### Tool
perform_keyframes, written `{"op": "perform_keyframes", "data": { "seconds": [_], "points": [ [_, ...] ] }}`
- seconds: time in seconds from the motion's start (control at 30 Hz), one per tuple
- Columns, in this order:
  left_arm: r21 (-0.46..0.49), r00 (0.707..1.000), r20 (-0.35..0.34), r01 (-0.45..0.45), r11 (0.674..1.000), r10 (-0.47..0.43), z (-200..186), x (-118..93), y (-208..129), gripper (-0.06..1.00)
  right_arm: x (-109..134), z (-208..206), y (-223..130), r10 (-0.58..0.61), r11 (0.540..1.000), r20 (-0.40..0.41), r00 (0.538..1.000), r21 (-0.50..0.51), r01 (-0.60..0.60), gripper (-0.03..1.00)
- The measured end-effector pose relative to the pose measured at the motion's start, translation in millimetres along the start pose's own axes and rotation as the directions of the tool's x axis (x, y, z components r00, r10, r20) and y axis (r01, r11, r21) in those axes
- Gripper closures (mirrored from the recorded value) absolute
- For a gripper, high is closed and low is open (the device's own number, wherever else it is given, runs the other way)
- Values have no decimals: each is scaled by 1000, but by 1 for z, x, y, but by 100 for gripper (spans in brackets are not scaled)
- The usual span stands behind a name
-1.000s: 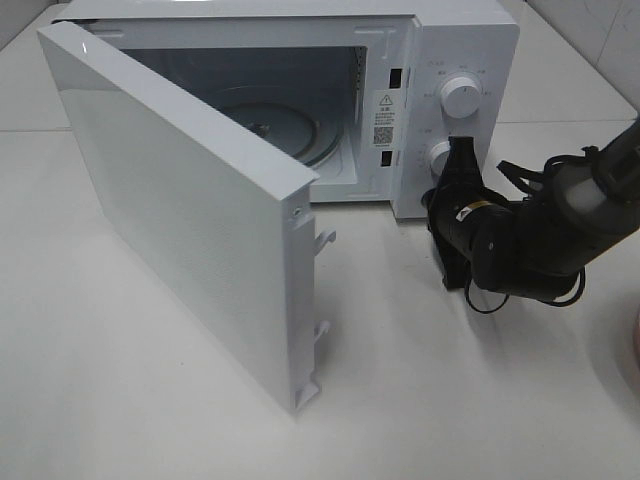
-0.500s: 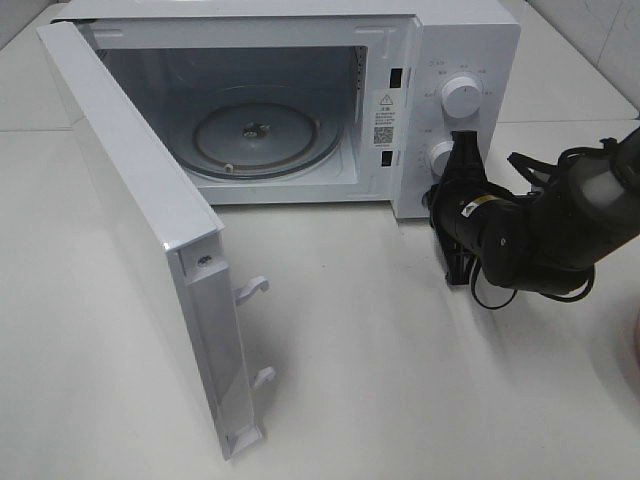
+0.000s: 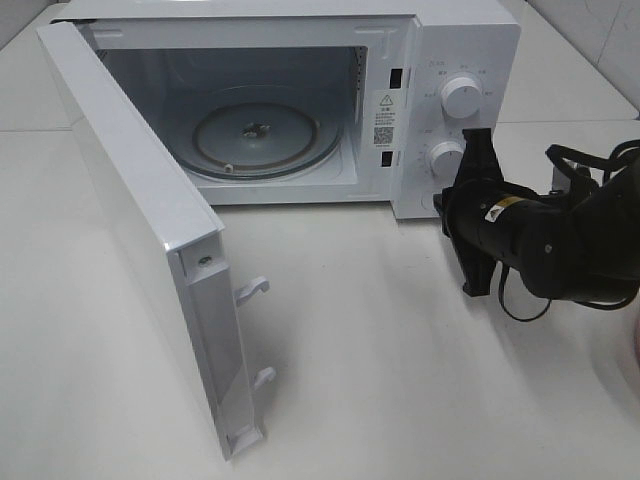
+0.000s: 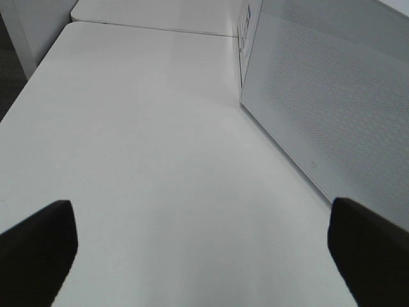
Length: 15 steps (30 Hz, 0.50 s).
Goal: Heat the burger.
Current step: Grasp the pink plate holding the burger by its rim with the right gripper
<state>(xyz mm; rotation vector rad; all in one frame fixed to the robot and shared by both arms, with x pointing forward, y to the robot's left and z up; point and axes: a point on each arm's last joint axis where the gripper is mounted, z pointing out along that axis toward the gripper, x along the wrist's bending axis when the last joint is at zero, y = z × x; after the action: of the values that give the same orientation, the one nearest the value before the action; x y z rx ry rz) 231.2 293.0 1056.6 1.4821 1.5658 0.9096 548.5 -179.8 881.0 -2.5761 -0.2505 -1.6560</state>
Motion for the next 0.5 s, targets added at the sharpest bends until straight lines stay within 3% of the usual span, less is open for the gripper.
{"op": "perform_keyframes", "data": {
  "seconds": [0.3,0.5],
  "points": [
    [0,1000,0,0,1000,0,0,0,0,-5,14,-24,1,-136,990,43,990,40,134,96],
    [0,1000,0,0,1000,0,0,0,0,-5,29,-39,1,-320,945,51,946,89,314,96]
  ]
}}
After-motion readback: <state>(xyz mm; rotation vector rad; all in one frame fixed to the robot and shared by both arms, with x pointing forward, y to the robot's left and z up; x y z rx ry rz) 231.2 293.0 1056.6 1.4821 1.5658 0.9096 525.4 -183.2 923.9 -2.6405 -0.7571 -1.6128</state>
